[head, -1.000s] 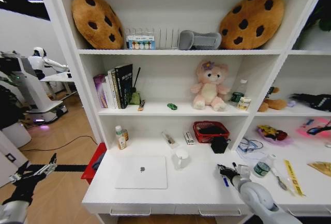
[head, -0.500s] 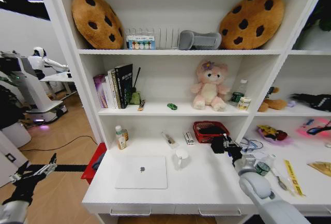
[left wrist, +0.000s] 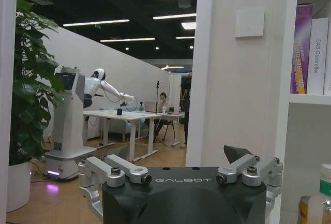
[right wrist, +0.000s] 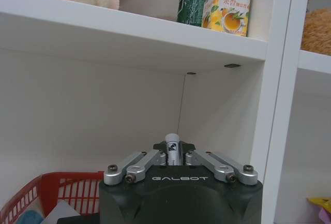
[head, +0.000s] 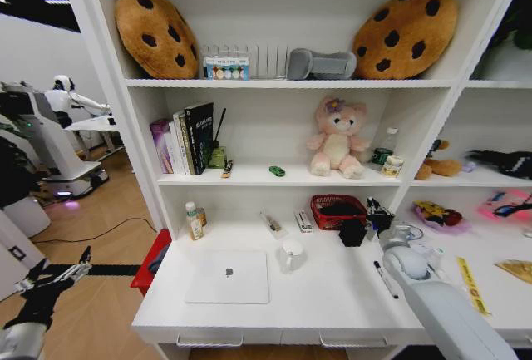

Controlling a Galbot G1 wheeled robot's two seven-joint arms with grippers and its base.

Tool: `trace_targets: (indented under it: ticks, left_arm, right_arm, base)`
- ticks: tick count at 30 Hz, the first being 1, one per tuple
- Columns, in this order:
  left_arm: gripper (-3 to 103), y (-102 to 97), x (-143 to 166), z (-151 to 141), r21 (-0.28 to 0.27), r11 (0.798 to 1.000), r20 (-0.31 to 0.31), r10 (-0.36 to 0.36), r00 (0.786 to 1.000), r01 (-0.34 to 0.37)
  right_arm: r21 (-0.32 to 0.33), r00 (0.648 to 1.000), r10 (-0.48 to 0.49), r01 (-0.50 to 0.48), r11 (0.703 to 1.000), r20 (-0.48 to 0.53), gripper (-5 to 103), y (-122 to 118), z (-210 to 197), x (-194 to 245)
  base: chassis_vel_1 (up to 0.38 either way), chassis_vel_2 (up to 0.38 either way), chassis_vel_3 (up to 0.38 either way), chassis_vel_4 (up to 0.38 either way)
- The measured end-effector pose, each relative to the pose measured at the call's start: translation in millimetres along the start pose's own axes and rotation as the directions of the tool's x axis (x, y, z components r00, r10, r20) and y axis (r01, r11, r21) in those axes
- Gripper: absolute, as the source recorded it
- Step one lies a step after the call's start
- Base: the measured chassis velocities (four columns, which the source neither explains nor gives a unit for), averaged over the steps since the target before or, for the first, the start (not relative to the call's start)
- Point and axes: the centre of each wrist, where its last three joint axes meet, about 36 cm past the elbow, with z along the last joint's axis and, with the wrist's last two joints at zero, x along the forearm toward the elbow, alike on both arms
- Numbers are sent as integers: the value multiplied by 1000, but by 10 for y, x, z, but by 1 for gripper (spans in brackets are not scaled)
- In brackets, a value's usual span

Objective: Organize the objects on the table.

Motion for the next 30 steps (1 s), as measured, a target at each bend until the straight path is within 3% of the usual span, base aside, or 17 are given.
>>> trace_targets:
  ticks: [13,22,30]
  left_arm:
    - [100,0,0,0,0,1000,0,0,1000,0]
    - [100,0,0,0,0,1000,0,0,1000,0]
    - [100,0,0,0,0,1000,0,0,1000,0]
  right_arm:
    - [-81,1000,-7,5,997,-27,12,229,-65,-153]
    - [-75,1000,-4,3,997,-16,12,234,-63,-302]
    - [-50,999,-37,37,998,-1,12,434,-22,-455]
  base:
    - [0,0,0,0]
    - [0,0,0,0]
    - [0,0,0,0]
